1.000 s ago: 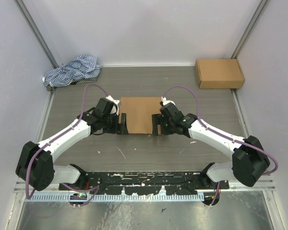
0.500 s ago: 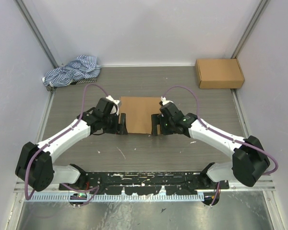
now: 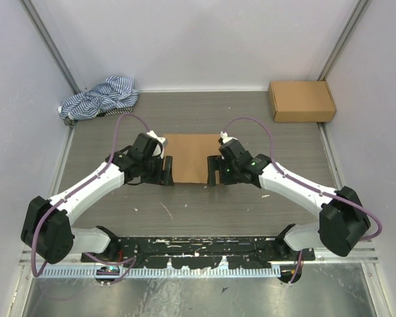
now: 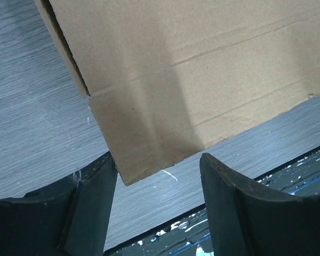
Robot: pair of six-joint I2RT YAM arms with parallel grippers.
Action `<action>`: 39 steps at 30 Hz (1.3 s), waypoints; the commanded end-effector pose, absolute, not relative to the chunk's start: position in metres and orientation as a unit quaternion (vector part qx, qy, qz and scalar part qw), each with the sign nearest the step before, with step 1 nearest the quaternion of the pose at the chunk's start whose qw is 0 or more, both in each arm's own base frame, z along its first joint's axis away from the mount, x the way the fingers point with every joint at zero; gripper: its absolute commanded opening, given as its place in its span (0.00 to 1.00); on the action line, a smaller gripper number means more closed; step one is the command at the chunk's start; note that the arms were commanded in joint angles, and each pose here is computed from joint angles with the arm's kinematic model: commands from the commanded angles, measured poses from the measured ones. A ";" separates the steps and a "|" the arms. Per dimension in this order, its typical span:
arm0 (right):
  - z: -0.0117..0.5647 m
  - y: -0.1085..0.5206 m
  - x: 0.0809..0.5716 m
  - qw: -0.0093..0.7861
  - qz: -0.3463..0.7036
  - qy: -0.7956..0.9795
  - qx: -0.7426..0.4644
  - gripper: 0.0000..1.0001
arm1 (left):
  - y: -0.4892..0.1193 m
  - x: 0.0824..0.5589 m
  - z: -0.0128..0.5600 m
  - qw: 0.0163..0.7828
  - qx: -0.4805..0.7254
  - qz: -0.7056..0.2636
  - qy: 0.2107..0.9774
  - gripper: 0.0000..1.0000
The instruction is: Fold the paper box
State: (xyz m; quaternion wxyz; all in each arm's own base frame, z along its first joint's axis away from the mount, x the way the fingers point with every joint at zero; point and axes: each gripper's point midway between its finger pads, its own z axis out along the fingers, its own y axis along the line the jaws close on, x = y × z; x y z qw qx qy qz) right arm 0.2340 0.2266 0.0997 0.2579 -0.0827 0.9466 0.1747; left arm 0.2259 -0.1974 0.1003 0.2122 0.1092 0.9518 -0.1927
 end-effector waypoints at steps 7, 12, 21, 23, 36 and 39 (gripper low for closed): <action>0.115 0.247 0.243 0.271 0.210 0.936 -0.085 0.87 | -0.193 0.220 0.109 0.204 0.136 -0.152 0.958 0.68; 0.113 0.248 0.243 0.271 0.213 0.935 -0.087 0.87 | -0.191 0.219 0.103 0.196 0.140 -0.135 0.961 0.68; 0.106 0.251 0.242 0.263 0.218 0.936 -0.087 0.87 | -0.188 0.217 0.103 0.197 0.134 -0.131 0.962 0.68; 0.109 0.251 0.241 0.264 0.220 0.935 -0.087 0.87 | -0.188 0.218 0.107 0.204 0.132 -0.134 0.961 0.68; 0.126 0.256 0.236 0.267 0.246 0.928 -0.087 0.87 | -0.193 0.216 0.119 0.212 0.130 -0.153 0.956 0.68; 0.128 0.258 0.235 0.264 0.253 0.926 -0.089 0.86 | -0.193 0.216 0.119 0.211 0.130 -0.154 0.957 0.68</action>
